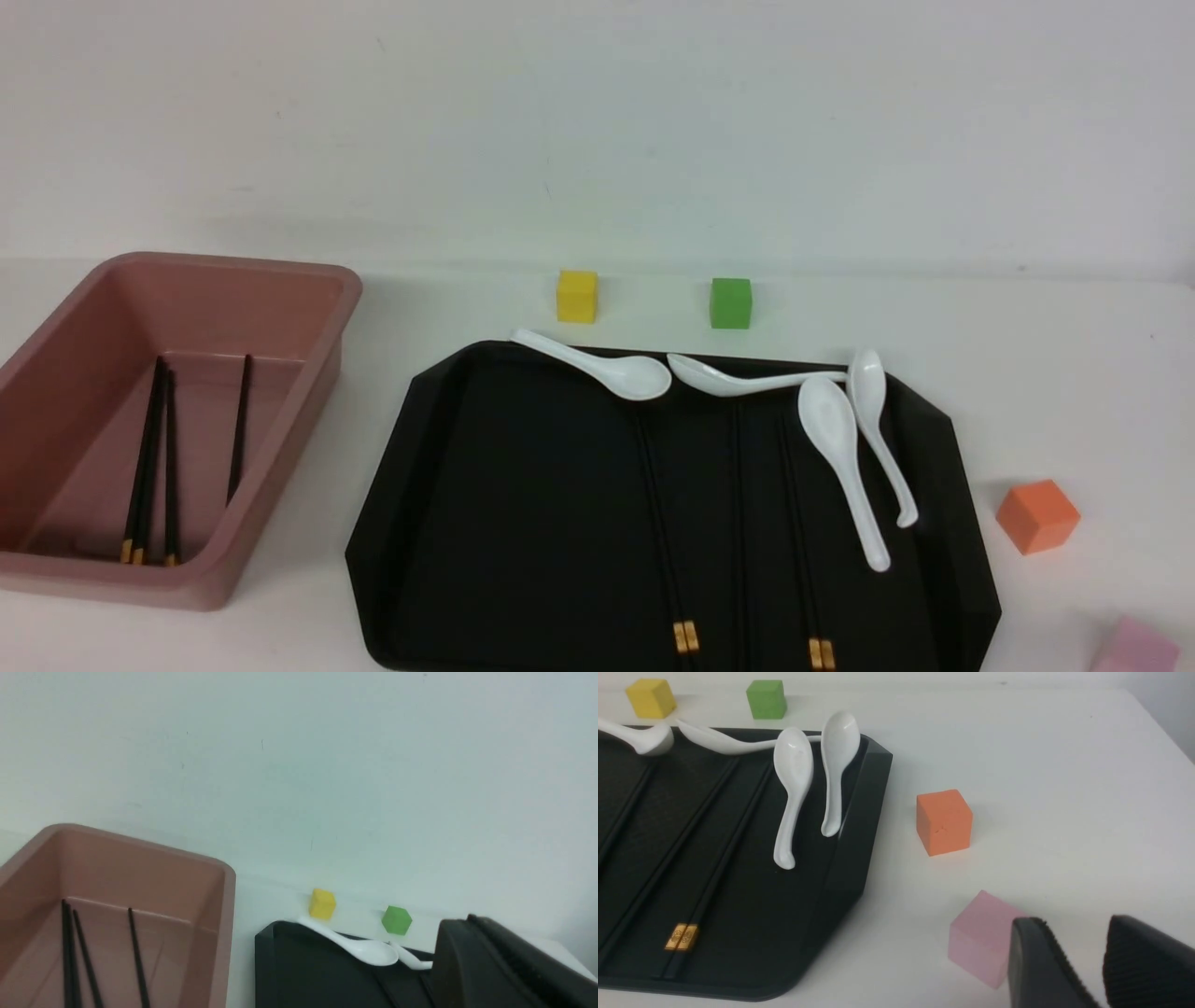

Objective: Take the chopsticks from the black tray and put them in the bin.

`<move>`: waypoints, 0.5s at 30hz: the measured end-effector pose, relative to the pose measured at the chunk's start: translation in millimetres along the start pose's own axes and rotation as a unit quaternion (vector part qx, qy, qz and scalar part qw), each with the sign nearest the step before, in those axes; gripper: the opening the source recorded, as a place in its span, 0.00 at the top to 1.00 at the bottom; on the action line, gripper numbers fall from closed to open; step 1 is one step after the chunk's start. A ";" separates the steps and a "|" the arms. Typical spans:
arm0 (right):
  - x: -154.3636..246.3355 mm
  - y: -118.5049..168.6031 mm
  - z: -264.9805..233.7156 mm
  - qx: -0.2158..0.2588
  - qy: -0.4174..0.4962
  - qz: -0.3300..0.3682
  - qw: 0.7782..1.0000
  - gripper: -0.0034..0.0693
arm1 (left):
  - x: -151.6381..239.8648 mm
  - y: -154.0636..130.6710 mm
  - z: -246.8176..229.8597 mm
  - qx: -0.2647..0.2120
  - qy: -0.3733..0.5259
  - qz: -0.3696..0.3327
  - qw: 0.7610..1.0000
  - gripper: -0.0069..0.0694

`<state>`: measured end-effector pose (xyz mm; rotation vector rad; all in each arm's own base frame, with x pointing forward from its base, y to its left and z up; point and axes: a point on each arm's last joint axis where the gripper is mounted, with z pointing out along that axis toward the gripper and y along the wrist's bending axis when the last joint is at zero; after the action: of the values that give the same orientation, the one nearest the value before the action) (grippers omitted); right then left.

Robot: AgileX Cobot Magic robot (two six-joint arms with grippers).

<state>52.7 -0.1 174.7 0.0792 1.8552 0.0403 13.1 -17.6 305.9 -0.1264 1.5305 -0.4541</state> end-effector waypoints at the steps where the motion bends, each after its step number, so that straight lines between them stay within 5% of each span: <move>1: 0.0 0.0 0.0 0.000 0.000 0.000 1.000 0.62 | 0.0 0.0 0.0 0.000 0.000 0.000 1.000 0.93; 9: 0.0 0.0 0.0 0.000 0.000 0.000 1.000 0.62 | 4.0 4.1 2.0 -0.013 0.005 0.018 1.000 0.93; 15: 0.0 0.0 0.0 0.000 0.000 0.000 1.000 0.62 | 43.0 27.9 17.0 -0.059 0.059 0.039 0.996 0.92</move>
<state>52.7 -0.1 174.7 0.0792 1.8552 0.0403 34.4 -11.1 256.7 -0.1337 1.6720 -0.3139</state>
